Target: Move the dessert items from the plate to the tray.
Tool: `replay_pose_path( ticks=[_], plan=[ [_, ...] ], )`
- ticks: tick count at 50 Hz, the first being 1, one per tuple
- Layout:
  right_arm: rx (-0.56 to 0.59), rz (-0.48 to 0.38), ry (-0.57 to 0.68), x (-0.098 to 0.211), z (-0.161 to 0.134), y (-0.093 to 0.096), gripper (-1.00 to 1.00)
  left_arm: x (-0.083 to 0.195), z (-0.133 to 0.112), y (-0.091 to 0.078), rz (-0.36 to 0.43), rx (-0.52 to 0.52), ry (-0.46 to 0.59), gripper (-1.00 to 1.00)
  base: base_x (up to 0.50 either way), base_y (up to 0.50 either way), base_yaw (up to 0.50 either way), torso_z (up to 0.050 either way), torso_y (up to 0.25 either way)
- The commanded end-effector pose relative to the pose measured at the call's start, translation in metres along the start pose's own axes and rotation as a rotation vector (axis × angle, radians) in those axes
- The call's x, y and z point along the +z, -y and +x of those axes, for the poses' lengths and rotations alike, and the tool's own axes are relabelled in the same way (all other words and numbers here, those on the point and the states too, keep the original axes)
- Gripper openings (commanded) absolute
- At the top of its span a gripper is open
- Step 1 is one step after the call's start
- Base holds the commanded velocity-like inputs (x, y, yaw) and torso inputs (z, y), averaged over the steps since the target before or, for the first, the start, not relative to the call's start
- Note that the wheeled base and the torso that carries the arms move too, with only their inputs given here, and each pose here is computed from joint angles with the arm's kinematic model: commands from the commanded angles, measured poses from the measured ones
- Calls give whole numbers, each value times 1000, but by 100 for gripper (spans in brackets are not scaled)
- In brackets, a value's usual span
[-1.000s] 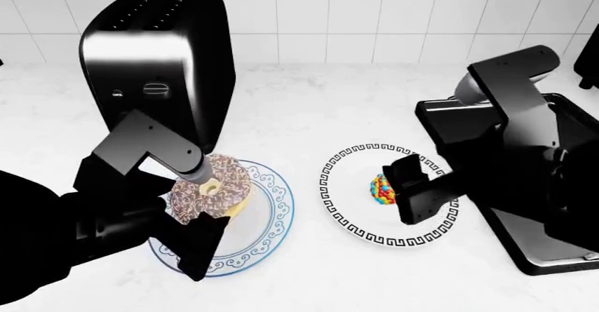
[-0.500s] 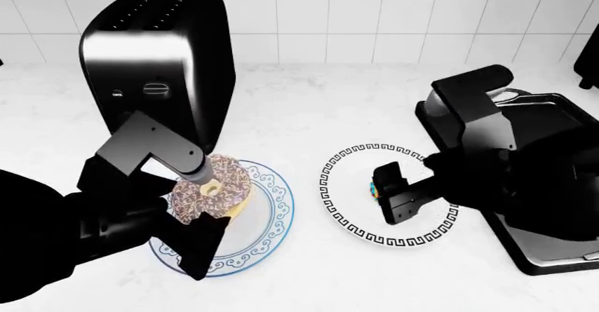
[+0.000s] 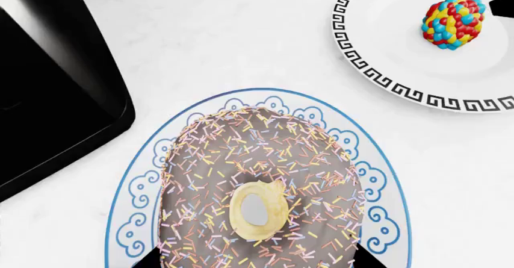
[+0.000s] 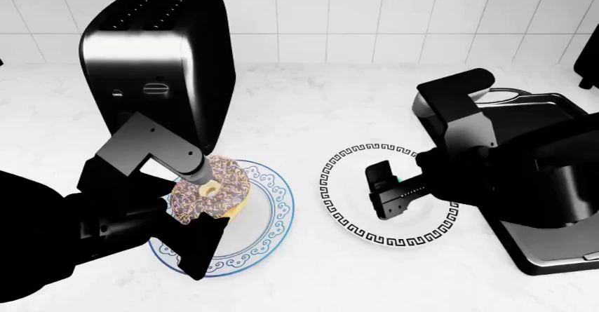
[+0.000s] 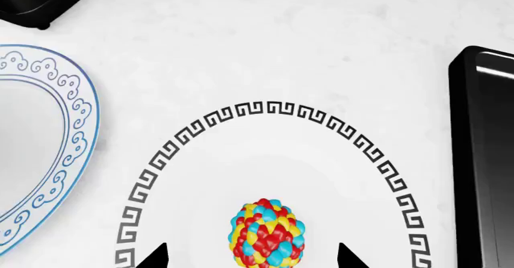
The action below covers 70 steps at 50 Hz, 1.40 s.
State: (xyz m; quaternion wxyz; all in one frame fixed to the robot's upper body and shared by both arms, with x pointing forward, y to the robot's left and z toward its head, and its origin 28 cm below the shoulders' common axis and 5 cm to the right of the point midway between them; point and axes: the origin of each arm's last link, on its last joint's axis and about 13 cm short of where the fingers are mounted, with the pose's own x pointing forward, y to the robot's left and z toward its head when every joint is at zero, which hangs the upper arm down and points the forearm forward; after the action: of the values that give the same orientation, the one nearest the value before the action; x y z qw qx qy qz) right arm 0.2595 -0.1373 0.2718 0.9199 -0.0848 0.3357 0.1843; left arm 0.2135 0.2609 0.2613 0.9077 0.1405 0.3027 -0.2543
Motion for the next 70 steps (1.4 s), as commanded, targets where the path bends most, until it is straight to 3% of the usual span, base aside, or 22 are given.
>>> replay_pose_path(
  ticks=[1, 70],
  plan=[
    [-6, 2, -8, 2, 7, 1, 100, 0, 0, -1, -11, 4, 3, -100, 0, 0, 0, 0, 0],
    [-5, 35, -89, -7, 39, 9, 100, -5, 5, -2, -15, 5, -10, -100, 0, 0, 0, 0, 0]
  ],
)
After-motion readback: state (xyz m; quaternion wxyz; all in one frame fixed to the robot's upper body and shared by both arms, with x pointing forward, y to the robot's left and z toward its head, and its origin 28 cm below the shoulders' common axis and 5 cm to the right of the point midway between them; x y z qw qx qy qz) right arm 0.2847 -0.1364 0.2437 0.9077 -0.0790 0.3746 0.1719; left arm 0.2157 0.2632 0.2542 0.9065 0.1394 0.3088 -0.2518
